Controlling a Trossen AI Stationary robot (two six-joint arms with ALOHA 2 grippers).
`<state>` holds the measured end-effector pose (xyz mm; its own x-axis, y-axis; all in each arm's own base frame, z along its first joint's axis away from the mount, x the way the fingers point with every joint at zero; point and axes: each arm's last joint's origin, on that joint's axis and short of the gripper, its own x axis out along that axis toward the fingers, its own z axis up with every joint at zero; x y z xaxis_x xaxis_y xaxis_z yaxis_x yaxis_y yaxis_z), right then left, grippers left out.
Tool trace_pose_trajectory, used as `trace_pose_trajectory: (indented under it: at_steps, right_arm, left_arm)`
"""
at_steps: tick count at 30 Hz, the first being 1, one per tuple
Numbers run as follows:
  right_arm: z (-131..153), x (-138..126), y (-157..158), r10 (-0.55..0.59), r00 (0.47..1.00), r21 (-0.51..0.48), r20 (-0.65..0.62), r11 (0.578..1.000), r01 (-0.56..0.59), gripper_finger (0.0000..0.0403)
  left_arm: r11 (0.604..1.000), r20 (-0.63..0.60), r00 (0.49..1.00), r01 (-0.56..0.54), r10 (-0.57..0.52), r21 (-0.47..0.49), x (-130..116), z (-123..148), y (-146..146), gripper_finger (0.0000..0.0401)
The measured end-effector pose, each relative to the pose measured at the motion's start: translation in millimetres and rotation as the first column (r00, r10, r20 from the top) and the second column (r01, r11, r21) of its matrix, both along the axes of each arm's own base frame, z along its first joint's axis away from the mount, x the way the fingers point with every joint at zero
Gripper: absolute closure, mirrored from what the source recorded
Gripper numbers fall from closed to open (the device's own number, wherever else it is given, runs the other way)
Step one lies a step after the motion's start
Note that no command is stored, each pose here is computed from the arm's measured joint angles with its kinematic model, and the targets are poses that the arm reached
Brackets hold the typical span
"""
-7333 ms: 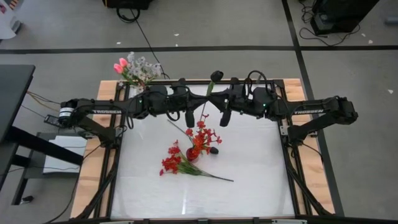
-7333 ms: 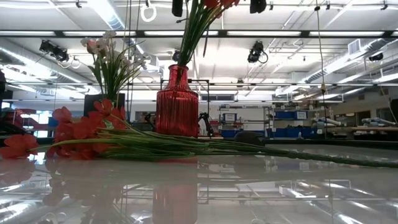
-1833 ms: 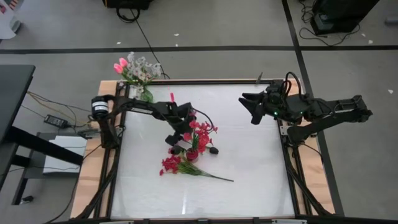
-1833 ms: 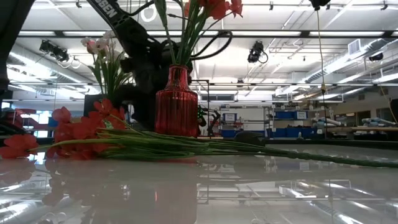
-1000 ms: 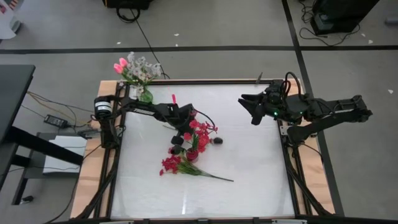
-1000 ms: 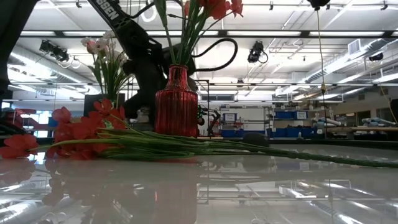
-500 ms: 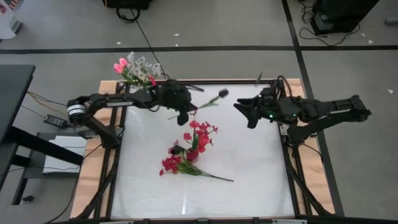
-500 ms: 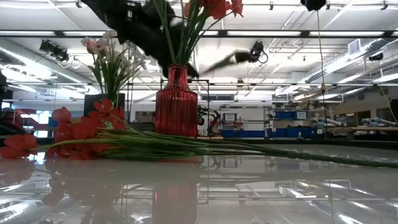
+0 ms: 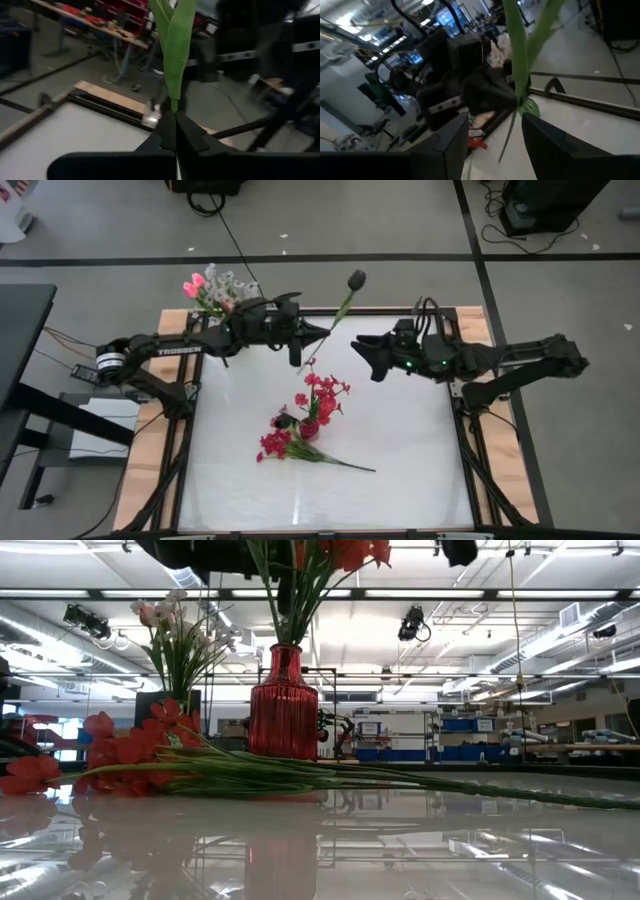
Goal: Sort flowers into vase by color
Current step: Put the black flowers into the red flower vase
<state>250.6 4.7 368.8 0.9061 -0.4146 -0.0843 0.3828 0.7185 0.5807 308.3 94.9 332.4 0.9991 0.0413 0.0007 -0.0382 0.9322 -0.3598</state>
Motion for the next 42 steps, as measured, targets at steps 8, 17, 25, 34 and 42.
trace_pose_trajectory:
  at_steps: [8, 17, 25, 34, 42]
  right_arm:
    - [-8.5, 21.9, -17.3, 0.083, 0.997, -0.042, 0.005, 0.996, -0.082, 0.0211]
    - [-16.1, 35.7, -29.1, 0.174, 0.985, -0.040, 0.014, 0.984, -0.173, 0.0315]
    - [-15.8, 33.6, -34.9, 0.209, 0.977, -0.124, -0.034, 0.969, -0.211, 0.0384]
    - [-19.4, 33.5, -50.0, 0.308, 0.947, -0.179, -0.088, 0.930, -0.320, 0.0384]
    - [-19.0, 31.5, -60.0, 0.376, 0.922, -0.192, -0.089, 0.902, -0.387, 0.0384]
  left_arm:
    - [0.993, 0.014, 0.995, 0.104, -0.103, -0.062, 6.6, 1.1, -25.5, 0.0401]
    - [0.990, 0.006, 0.993, 0.122, -0.121, -0.065, 7.9, 0.3, -31.5, 0.0401]
    - [0.991, 0.003, 0.992, 0.129, -0.129, -0.024, 7.8, 0.2, -31.7, 0.0356]
    - [0.993, -0.012, 0.994, 0.112, -0.113, -0.041, 6.6, -1.5, -25.4, 0.0247]
    - [0.991, -0.023, 0.993, 0.113, -0.115, -0.065, 5.8, -2.7, -22.3, 0.0238]
